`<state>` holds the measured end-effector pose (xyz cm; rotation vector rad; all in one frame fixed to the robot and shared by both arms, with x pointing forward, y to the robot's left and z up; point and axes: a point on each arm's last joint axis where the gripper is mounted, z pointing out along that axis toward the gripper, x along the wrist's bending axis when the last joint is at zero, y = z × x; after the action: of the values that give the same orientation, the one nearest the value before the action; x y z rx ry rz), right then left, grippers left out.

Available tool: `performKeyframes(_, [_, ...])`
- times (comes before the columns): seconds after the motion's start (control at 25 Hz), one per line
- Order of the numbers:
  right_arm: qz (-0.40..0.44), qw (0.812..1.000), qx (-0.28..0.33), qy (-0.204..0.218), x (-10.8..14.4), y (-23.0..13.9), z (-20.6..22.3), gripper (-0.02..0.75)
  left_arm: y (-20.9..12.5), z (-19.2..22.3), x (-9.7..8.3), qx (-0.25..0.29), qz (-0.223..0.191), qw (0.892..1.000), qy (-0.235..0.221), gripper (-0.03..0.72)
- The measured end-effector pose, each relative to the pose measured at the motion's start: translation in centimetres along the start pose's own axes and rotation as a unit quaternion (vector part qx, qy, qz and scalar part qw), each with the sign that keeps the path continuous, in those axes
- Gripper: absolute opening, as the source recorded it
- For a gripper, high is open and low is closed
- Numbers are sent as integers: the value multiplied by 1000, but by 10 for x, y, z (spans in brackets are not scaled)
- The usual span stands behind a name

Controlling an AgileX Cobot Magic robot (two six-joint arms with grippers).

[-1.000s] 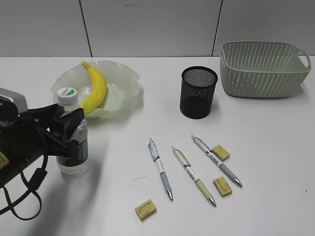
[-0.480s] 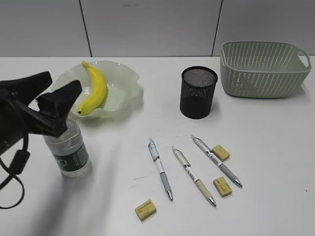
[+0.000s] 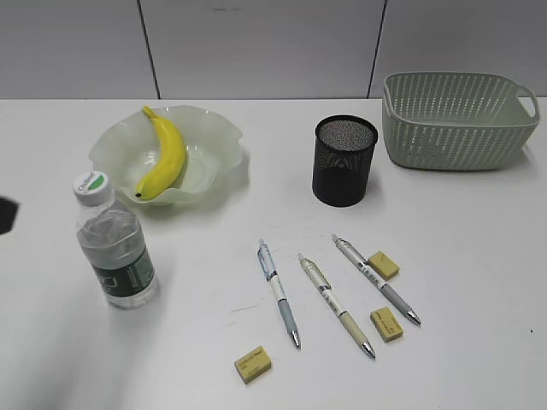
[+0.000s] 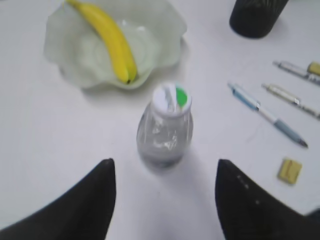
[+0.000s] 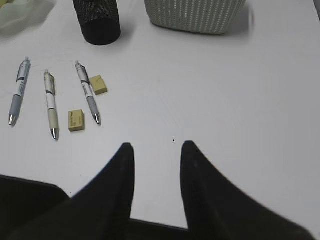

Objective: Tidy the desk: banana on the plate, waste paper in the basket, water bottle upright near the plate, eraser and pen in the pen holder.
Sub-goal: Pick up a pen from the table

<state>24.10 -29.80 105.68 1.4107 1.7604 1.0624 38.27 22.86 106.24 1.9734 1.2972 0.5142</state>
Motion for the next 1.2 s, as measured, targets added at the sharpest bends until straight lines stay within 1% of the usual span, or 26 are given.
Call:
performKeyframes(0.04, [0,1000,0,0,0,0,0,258,-9,-17,1,14,1,1000,2,458])
performKeyframes(0.08, [0,1000,0,0,0,0,0,257,-17,-33,1,17,0,1000,2,451])
performKeyframes(0.12, [0,1000,0,0,0,0,0,258,-26,-44,2,32,0,999,3,447])
performKeyframes(0.16, [0,1000,0,0,0,0,0,256,-34,-56,2,36,-2,999,5,445])
performKeyframes(0.2, [0,1000,0,0,0,0,0,256,-42,-67,3,30,-2,1000,6,443])
performKeyframes(0.36, [0,1000,0,0,0,0,0,256,-66,-102,5,-42,1,999,9,435])
performKeyframes(0.52, [0,1000,-1,0,0,0,0,256,-94,-106,6,-67,-5,998,8,433])
performKeyframes(0.64, [0,1000,-1,0,0,0,0,256,-100,-112,8,-94,-17,995,16,418])
performKeyframes(0.76, [0,1000,-1,0,0,0,0,256,-101,-114,8,-101,-21,994,18,407])
performKeyframes(0.84, [3,1000,-3,11,2,1,0,256,-102,-115,8,-102,-22,994,18,405])
performKeyframes(0.92, [0,999,-6,35,6,10,3,256,-103,-116,8,-110,-25,993,21,401])
performKeyframes(1.04, [7,998,17,55,10,32,28,256,-110,-125,7,-145,-44,987,47,397])
performKeyframes(1.12, [9,997,58,54,10,46,58,256,-114,-128,7,-159,-59,983,72,396])
performKeyframes(1.2, [9,992,110,55,11,57,98,256,-114,-128,6,-160,-68,981,85,396])
